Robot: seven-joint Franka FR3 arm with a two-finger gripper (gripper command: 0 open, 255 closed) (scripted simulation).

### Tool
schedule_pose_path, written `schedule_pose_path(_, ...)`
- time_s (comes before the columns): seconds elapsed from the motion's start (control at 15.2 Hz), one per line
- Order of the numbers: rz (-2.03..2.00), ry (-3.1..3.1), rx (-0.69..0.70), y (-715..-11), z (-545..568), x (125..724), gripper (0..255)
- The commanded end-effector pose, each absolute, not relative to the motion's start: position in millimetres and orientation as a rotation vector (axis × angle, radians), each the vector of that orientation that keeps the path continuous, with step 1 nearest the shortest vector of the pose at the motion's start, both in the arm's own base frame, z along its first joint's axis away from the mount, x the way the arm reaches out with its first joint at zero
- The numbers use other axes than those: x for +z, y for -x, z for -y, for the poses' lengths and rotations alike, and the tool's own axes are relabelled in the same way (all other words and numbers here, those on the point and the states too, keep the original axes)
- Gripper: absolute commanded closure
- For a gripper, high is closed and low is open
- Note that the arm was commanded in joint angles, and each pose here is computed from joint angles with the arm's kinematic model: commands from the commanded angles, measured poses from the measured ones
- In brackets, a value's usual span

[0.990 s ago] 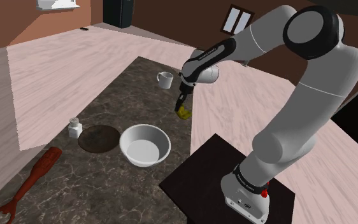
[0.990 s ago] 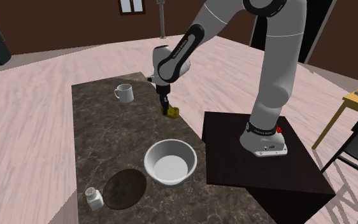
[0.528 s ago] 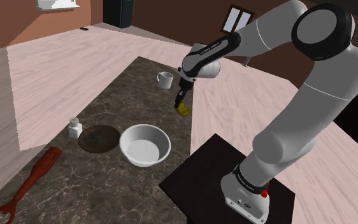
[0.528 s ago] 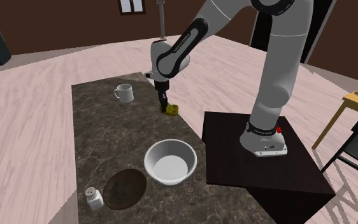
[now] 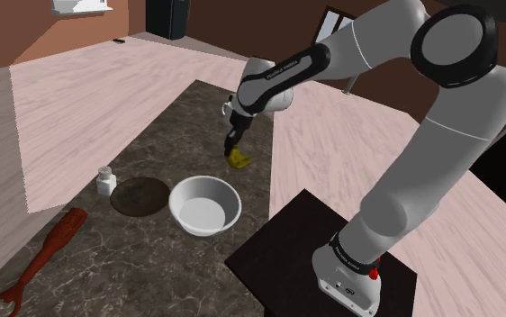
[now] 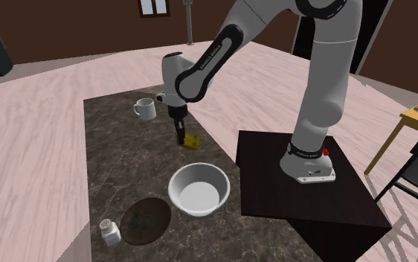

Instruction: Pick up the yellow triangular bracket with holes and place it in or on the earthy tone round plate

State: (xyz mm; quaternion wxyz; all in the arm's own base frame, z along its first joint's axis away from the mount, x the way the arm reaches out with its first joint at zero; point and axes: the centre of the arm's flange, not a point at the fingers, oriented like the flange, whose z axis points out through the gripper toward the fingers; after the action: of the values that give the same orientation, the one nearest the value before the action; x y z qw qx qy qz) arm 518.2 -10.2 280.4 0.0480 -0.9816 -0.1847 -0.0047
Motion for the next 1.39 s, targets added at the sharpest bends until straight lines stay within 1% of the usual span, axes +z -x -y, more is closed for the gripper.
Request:
schedule_pose_path(0.0,0.560,2.993,-0.015,-525,-16,283,255)
schedule_pose_path(1.32,0.560,2.993,-0.015,-590,-272,292,255)
